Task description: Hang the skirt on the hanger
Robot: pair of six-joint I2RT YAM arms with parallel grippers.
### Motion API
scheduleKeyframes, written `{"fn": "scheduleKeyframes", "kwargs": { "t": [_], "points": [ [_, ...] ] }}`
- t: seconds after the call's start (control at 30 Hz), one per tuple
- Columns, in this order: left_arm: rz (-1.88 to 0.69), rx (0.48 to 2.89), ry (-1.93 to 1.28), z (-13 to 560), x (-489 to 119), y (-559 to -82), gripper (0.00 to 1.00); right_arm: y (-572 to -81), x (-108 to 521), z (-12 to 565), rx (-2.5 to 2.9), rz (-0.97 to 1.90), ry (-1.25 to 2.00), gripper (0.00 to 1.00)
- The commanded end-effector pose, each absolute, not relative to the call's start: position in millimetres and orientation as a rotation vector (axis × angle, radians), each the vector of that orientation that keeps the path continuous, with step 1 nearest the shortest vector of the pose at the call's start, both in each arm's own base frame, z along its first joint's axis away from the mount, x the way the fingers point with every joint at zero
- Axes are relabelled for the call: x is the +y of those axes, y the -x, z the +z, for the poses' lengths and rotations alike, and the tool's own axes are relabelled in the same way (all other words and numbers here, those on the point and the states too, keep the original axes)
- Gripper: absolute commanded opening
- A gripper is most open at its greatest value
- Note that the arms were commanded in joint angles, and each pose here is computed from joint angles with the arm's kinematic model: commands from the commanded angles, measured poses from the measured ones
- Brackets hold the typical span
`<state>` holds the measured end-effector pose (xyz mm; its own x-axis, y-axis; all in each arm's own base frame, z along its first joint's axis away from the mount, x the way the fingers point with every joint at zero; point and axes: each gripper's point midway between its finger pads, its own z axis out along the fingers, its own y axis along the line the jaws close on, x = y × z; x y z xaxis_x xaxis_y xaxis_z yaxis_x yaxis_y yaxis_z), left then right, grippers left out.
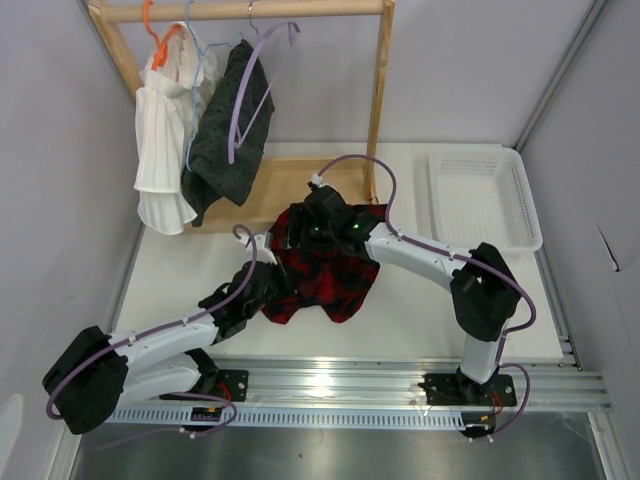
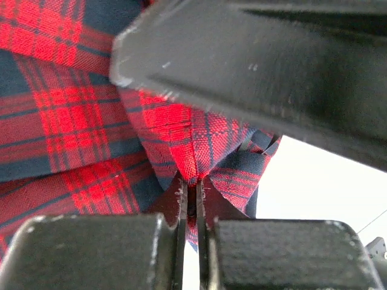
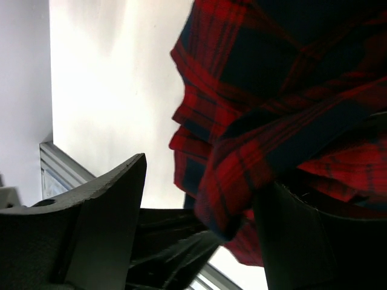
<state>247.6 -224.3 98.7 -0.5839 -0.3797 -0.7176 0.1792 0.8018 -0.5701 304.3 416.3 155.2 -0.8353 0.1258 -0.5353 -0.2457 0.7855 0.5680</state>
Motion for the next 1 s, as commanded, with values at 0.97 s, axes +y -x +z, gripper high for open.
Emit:
{"fn": "scheduleKeyframes", "kwargs": {
  "t": [0.97],
  "points": [
    [-0.699, 2.221, 0.122, 93, -181, -240, 0.0, -387, 200, 144, 2.393, 0.465, -0.312, 0.77]
  ]
}}
